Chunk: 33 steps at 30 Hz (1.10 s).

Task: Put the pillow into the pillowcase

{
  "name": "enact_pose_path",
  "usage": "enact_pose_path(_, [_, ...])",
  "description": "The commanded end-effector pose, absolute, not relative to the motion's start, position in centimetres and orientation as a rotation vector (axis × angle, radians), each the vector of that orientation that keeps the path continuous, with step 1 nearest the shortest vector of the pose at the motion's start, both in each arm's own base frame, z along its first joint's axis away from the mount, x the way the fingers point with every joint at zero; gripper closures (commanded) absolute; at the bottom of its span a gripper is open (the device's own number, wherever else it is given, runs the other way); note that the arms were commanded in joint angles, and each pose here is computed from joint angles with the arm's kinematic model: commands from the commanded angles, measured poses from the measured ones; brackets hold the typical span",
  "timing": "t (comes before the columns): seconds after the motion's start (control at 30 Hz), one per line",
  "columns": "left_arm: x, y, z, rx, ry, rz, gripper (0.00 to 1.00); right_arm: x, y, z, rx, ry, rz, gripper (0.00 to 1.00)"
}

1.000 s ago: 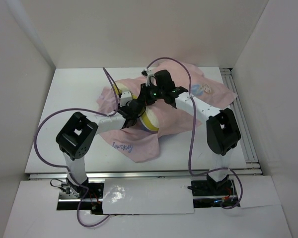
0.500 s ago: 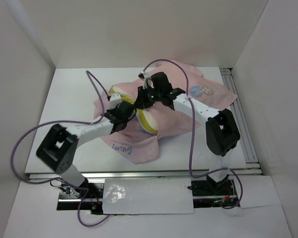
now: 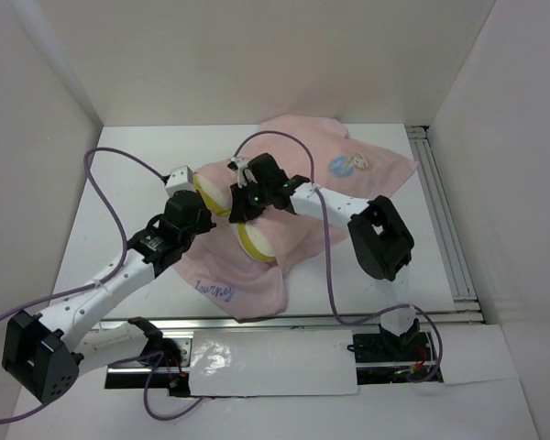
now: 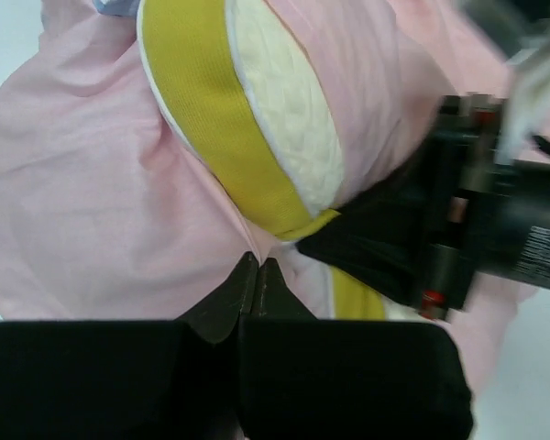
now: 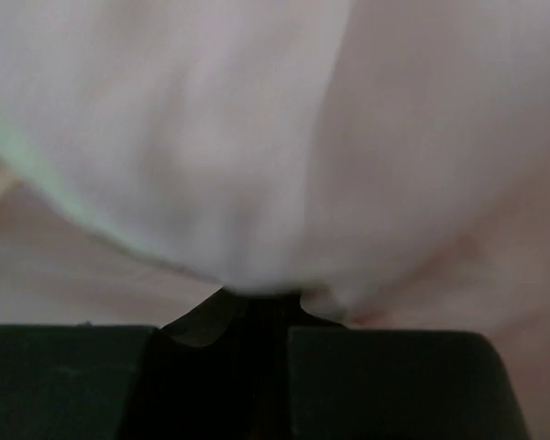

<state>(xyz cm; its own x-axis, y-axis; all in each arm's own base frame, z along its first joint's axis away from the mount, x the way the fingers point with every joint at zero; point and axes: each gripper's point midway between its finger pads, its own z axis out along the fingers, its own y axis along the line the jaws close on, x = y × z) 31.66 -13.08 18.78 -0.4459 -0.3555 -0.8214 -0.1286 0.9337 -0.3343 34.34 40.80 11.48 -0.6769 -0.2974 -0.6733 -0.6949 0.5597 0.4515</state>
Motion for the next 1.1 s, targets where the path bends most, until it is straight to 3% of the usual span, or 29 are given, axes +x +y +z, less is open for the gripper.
enact_pose_path(0.0, [31.3,-14.6,25.4,-0.284,1.873,-0.459,1.0,38.7,38.4,5.8,-0.667,2.362,0.624,1.0])
enact_pose_path(0.17, [29.8,-14.2,27.6,-0.258,1.83,-0.506,1.0,41.5,37.2,2.3,-0.463,2.47,0.419,1.0])
enact_pose_path(0.53, [24.4,-12.9,30.0,-0.246,1.761,-0.662,1.0,44.1,35.7,-2.7,-0.255,2.608,0.26,1.0])
enact_pose_path(0.73, [24.5,-9.0,29.7,-0.381,1.754,-0.467,1.0,42.5,35.0,-1.5,-0.351,2.561,0.314,0.99])
enact_pose_path(0.8, [25.5,-8.7,28.3,-0.422,1.793,-0.405,1.0,39.6,36.1,-0.9,-0.55,2.529,0.434,0.79])
enact_pose_path(0.87, [26.2,-9.0,26.7,-0.438,1.84,-0.372,1.0,38.2,38.8,4.8,-0.76,2.343,0.688,0.5])
enact_pose_path(1.07, [27.5,-8.9,24.7,-0.486,1.874,-0.318,1.0,33.7,41.6,16.9,-1.071,1.944,1.009,0.32])
